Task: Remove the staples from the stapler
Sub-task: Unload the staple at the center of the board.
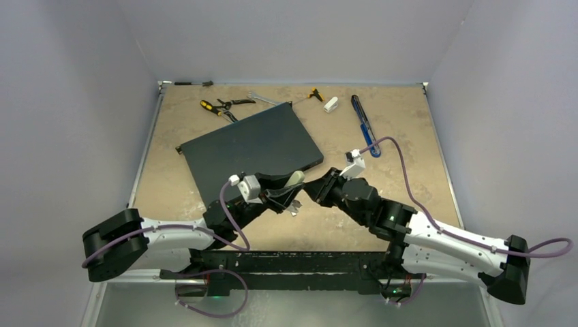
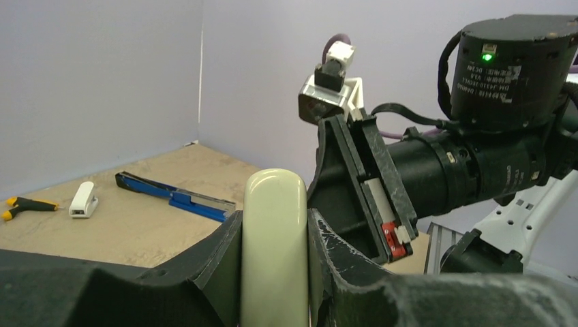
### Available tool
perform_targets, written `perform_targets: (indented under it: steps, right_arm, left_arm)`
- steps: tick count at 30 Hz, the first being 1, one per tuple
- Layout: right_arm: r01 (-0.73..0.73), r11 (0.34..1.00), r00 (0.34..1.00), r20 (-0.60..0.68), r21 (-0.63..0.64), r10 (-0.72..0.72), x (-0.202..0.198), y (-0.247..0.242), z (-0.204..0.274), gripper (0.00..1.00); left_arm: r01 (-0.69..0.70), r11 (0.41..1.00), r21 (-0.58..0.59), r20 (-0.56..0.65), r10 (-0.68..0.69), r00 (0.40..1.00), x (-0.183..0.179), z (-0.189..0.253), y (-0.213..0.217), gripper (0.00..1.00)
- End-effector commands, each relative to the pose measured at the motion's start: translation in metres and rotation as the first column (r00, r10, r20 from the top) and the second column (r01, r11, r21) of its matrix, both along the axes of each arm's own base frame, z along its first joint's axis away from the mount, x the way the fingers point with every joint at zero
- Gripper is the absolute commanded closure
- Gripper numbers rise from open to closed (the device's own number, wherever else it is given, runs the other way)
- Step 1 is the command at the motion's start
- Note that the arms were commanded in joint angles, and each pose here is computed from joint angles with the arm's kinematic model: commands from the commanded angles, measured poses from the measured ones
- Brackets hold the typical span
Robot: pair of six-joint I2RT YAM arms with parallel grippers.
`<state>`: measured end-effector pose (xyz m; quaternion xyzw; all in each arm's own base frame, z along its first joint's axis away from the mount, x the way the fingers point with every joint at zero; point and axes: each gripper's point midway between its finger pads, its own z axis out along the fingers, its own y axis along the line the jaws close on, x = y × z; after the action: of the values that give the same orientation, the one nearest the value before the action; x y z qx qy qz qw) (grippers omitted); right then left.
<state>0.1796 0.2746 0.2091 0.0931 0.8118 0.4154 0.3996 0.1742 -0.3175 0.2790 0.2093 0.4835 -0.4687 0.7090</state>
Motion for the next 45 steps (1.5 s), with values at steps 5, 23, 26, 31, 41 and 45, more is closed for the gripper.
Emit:
perform_targets:
  steps: [5, 23, 26, 31, 41, 45]
  right_arm:
    - [0.116, 0.989, 0.992, 0.053, -0.096, -0.112, 0.01, -0.034, 0.01, 0.73]
    - [0.309, 0.949, 0.951, 0.033, -0.064, -0.307, 0.0, -0.107, 0.024, 0.66]
    - [0.316, 0.947, 0.949, 0.023, -0.056, -0.315, -0.002, -0.111, 0.023, 0.66]
    - [0.325, 0.945, 0.946, 0.018, -0.043, -0.324, -0.004, -0.116, 0.022, 0.65]
    - [0.339, 0.94, 0.941, 0.01, -0.043, -0.339, -0.006, -0.124, 0.02, 0.63]
    - [0.34, 0.94, 0.941, 0.01, -0.036, -0.34, -0.006, -0.124, 0.019, 0.62]
  left_arm:
    - [0.009, 0.999, 0.036, -0.029, -0.008, 1.0, -0.001, -0.002, 0.001, 1.0]
    - [-0.043, 0.793, 0.607, -0.402, 0.353, 0.845, 0.08, -0.091, -0.038, 1.0]
    - [0.029, 0.719, 0.695, -0.439, 0.392, 0.808, 0.091, -0.112, -0.041, 1.0]
    - [0.14, 0.61, 0.78, -0.491, 0.457, 0.742, 0.105, -0.144, -0.041, 1.0]
    - [0.226, 0.531, 0.816, -0.516, 0.495, 0.699, 0.104, -0.156, -0.042, 1.0]
    - [0.183, 0.581, 0.793, -0.507, 0.463, 0.727, 0.105, -0.128, -0.042, 1.0]
